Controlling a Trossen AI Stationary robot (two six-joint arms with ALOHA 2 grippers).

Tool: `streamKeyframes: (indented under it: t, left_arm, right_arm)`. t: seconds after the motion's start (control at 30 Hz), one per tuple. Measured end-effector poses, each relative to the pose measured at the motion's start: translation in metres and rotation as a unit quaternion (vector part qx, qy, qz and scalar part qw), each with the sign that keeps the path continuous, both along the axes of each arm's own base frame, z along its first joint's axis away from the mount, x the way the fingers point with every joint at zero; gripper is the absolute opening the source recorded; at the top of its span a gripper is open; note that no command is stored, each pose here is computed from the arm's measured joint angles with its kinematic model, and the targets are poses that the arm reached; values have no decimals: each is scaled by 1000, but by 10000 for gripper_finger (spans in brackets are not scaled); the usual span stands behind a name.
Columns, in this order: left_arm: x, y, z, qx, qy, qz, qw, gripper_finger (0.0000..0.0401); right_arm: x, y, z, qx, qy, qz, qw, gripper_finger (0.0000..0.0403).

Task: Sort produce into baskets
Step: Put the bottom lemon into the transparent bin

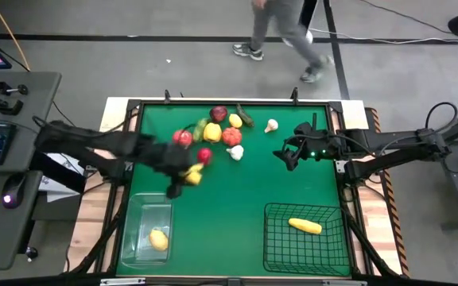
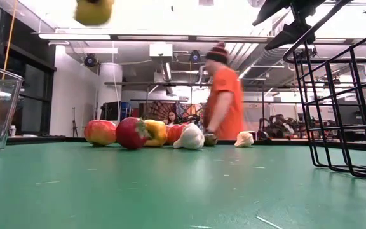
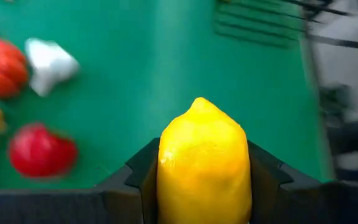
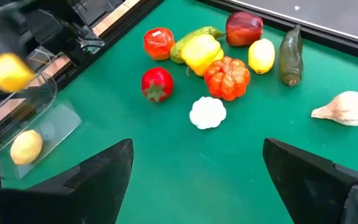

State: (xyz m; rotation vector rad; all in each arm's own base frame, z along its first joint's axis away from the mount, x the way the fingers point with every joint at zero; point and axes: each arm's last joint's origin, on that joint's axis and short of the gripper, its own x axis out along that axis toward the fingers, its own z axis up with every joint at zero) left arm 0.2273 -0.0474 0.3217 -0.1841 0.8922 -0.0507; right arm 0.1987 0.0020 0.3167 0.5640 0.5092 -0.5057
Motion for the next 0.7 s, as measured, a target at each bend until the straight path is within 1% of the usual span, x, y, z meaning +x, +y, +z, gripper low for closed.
streamKeyframes:
  t: [0.07,0.13,0.2,0.27,0.33,0.4,0.53,0.63,0.7]
  left_arm:
    - [-23,-19,5,-24,24,6,999,141]
    - [-43,-36,3,-42,68,17,997,141]
    - [-59,-52,-1,-53,115,33,991,141]
    - [-70,-67,-5,-64,145,47,986,145]
    - [-74,-80,-8,-73,151,60,984,172]
    - [-76,-91,-13,-75,160,83,981,207]
    - [-71,-98,-23,-75,195,113,971,269]
    - [-66,-99,-27,-78,214,111,967,297]
    - [-65,-97,-27,-77,216,105,967,305]
  right_arm:
    - [0,0,0,0,0,0,1000,350]
    - [0,0,0,3,0,4,1000,350]
    - [0,1,0,6,0,7,1000,350]
    - [0,1,0,6,0,8,1000,350]
    - [0,1,0,6,0,8,1000,350]
    - [0,1,0,6,-1,8,1000,350]
    - [0,0,0,9,-2,5,1000,350]
    - [1,0,1,20,-11,-3,1000,350]
    - [4,0,1,33,-22,-13,999,350]
